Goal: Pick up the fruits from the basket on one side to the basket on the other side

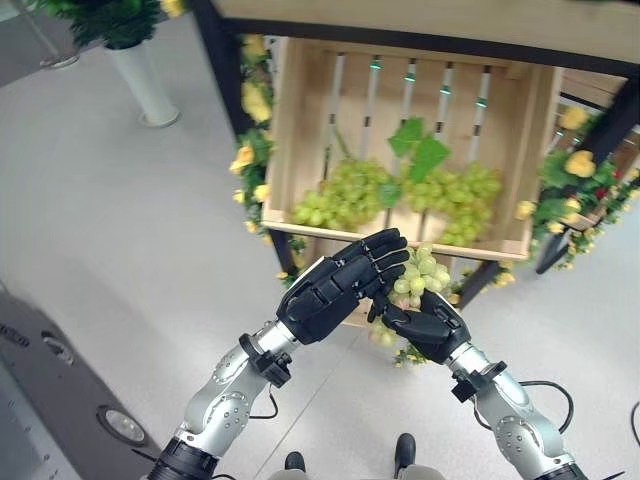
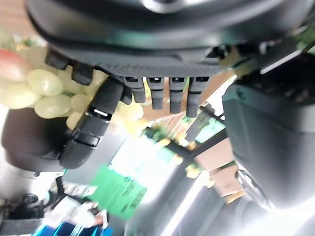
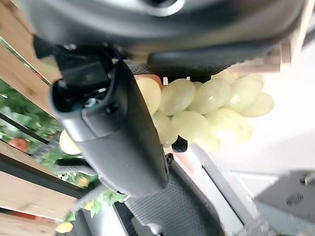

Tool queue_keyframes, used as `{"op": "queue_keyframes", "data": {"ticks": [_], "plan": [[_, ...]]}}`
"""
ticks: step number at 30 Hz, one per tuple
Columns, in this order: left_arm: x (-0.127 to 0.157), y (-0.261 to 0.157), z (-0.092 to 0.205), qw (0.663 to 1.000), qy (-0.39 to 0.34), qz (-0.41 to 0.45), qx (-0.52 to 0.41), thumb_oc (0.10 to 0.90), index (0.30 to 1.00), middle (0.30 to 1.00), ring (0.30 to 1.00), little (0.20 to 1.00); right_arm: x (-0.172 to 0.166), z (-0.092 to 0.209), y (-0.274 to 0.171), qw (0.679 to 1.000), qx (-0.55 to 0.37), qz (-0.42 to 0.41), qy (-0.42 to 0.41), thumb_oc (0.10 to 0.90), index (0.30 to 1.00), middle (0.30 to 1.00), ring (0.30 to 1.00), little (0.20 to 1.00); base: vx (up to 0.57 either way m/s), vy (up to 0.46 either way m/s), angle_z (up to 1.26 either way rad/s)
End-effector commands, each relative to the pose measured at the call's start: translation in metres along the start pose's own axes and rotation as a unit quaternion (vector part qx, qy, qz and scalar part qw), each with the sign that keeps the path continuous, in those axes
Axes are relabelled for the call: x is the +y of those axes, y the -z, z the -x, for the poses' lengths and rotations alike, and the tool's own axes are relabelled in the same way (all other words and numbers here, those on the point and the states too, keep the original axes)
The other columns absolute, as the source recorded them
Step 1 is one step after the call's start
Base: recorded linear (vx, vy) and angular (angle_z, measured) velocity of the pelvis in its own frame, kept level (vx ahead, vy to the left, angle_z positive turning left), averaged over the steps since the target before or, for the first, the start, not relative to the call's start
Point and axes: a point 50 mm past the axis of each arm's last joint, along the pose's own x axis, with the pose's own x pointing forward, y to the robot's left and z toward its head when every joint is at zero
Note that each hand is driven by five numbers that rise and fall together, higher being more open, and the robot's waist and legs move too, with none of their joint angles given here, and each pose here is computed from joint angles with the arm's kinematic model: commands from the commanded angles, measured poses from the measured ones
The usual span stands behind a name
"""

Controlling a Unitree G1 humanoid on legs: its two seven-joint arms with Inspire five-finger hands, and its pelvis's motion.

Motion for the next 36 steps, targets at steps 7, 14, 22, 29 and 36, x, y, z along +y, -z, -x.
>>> {"op": "queue_keyframes", "data": {"ticks": [7, 14, 22, 29, 36], "plan": [[-0.027, 0.004, -0.022, 0.993, 0.120, 0.006, -0.003, 0.800, 0.900, 0.900, 0.900, 0.900, 0.064, -0.033, -0.107, 0.944, -0.249, 0.050, -0.212, 0.400, 0.300, 0.300, 0.300, 0.300, 0.02, -0.038, 0.02], [-0.023, 0.004, -0.010, 0.983, 0.166, -0.052, 0.061, 0.800, 0.900, 0.900, 0.900, 0.900, 0.064, -0.023, -0.131, 0.933, -0.277, 0.066, -0.218, 0.400, 0.300, 0.300, 0.300, 0.300, 0.04, 0.037, -0.03], [-0.005, 0.018, 0.019, 0.937, 0.226, -0.134, 0.231, 0.800, 0.900, 0.900, 0.900, 0.900, 0.065, -0.023, -0.141, 0.935, -0.258, 0.047, -0.241, 0.400, 0.300, 0.300, 0.300, 0.300, 0.03, 0.043, 0.00], [0.008, 0.004, 0.032, 0.939, 0.209, -0.137, 0.236, 0.800, 0.900, 0.900, 0.900, 0.900, 0.057, -0.017, -0.138, 0.945, -0.234, 0.040, -0.226, 0.400, 0.300, 0.300, 0.300, 0.300, 0.01, 0.011, 0.00], [0.000, -0.046, 0.021, 0.973, 0.181, -0.137, 0.038, 0.800, 0.900, 0.900, 0.900, 0.900, 0.047, -0.012, -0.118, 0.959, -0.212, 0.006, -0.187, 0.400, 0.300, 0.300, 0.300, 0.300, 0.00, 0.000, 0.00]]}}
